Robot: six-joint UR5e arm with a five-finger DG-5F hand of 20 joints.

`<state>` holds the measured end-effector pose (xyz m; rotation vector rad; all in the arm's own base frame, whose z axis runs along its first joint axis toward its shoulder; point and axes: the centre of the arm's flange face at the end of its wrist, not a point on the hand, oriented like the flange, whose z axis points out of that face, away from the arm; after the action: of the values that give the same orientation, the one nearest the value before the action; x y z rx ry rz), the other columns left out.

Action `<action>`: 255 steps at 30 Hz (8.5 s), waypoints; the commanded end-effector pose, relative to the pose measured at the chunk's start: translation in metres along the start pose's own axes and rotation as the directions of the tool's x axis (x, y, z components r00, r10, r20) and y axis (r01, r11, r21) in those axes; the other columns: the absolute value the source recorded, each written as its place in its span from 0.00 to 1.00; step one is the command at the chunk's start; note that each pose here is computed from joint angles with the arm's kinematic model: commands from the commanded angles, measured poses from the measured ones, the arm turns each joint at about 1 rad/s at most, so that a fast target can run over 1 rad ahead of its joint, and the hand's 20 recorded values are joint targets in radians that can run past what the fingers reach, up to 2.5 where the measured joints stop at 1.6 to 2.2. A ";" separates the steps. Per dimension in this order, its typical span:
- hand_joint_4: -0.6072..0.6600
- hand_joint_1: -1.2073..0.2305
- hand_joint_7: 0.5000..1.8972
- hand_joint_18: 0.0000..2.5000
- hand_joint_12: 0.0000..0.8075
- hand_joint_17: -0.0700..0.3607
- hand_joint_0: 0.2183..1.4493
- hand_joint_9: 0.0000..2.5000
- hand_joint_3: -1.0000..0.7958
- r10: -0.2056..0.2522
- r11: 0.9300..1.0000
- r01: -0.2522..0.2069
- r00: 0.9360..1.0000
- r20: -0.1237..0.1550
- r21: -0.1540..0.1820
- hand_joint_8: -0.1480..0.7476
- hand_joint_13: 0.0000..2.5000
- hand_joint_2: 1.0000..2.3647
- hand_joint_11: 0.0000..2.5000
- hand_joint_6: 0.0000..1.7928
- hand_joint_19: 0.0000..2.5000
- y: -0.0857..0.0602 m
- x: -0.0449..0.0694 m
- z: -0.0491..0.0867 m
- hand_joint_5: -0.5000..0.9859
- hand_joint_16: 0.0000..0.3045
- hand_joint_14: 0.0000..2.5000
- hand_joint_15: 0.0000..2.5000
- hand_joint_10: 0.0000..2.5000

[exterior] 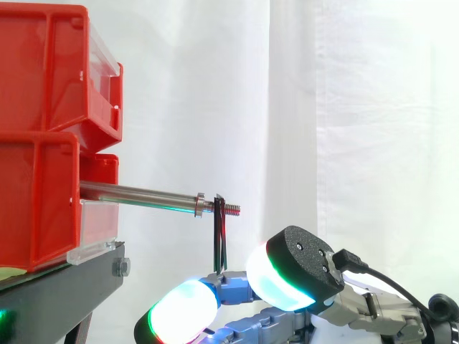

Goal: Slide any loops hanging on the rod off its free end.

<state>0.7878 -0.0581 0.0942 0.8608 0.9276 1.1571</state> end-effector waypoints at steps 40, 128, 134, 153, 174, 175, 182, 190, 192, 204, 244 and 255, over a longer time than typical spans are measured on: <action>0.65 0.34 0.43 0.26 0.42 0.40 0.36 0.40 0.42 0.004 0.998 -0.005 1.000 -0.002 -0.067 0.54 0.30 0.01 0.21 0.37 0.09 0.011 -0.007 0.016 0.23 0.15 0.00 0.05 0.00; 0.65 0.32 0.49 0.27 0.45 0.43 0.32 0.38 0.45 -0.103 0.947 0.147 0.981 -0.162 0.286 0.56 0.30 0.01 0.23 0.49 0.12 0.128 -0.057 -0.012 0.21 0.17 0.00 0.07 0.00; 0.67 0.40 0.53 0.27 0.44 0.42 0.31 0.39 0.33 -0.092 0.946 0.136 0.983 -0.160 0.294 0.56 0.31 0.01 0.23 0.49 0.12 0.133 -0.056 -0.012 0.22 0.16 0.00 0.07 0.01; 0.63 0.28 0.56 0.28 0.46 0.43 0.33 0.37 0.46 -0.097 0.938 0.141 0.984 -0.151 0.316 0.56 0.30 0.01 0.23 0.51 0.13 0.139 -0.056 -0.013 0.22 0.17 0.00 0.09 0.01; 0.65 0.33 0.64 0.28 0.46 0.43 0.31 0.40 0.46 -0.099 0.937 0.141 0.984 -0.145 0.321 0.56 0.30 0.01 0.25 0.49 0.13 0.139 -0.057 -0.013 0.24 0.17 0.00 0.09 0.01; 0.65 0.33 0.64 0.28 0.45 0.43 0.32 0.40 0.46 -0.099 0.937 0.141 0.984 -0.145 0.321 0.56 0.30 0.01 0.25 0.49 0.13 0.139 -0.057 -0.013 0.24 0.17 0.00 0.08 0.01; 0.64 0.33 0.64 0.29 0.47 0.45 0.31 0.40 0.49 -0.099 0.938 0.141 0.984 -0.145 0.317 0.57 0.31 0.01 0.24 0.50 0.13 0.139 -0.057 -0.013 0.24 0.18 0.00 0.09 0.00; 0.64 0.37 0.67 0.31 0.51 0.49 0.29 0.42 0.49 -0.101 0.936 0.142 0.985 -0.139 0.322 0.60 0.32 0.01 0.23 0.49 0.13 0.139 -0.056 -0.013 0.26 0.21 0.00 0.08 0.00; 0.64 0.38 0.68 0.31 0.53 0.50 0.29 0.42 0.50 -0.103 0.936 0.143 0.985 -0.139 0.323 0.61 0.32 0.01 0.23 0.49 0.13 0.139 -0.055 -0.013 0.26 0.22 0.00 0.08 0.00; 0.61 0.38 0.69 0.31 0.55 0.53 0.30 0.42 0.53 -0.101 0.934 0.141 0.985 -0.136 0.328 0.63 0.32 0.00 0.22 0.48 0.12 0.138 -0.054 -0.014 0.27 0.23 0.00 0.08 0.00; 0.60 0.38 0.61 0.26 0.51 0.51 0.30 0.41 0.53 -0.121 0.932 0.162 0.982 -0.145 0.324 0.61 0.32 0.00 0.22 0.49 0.14 0.138 -0.053 -0.014 0.26 0.22 0.00 0.10 0.00; 0.60 0.38 0.60 0.26 0.51 0.51 0.30 0.42 0.53 -0.121 0.932 0.162 0.982 -0.145 0.324 0.61 0.32 0.00 0.22 0.49 0.15 0.139 -0.053 -0.014 0.26 0.22 0.00 0.11 0.00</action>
<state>0.7176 -0.0823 0.2234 0.9843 1.2930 0.9480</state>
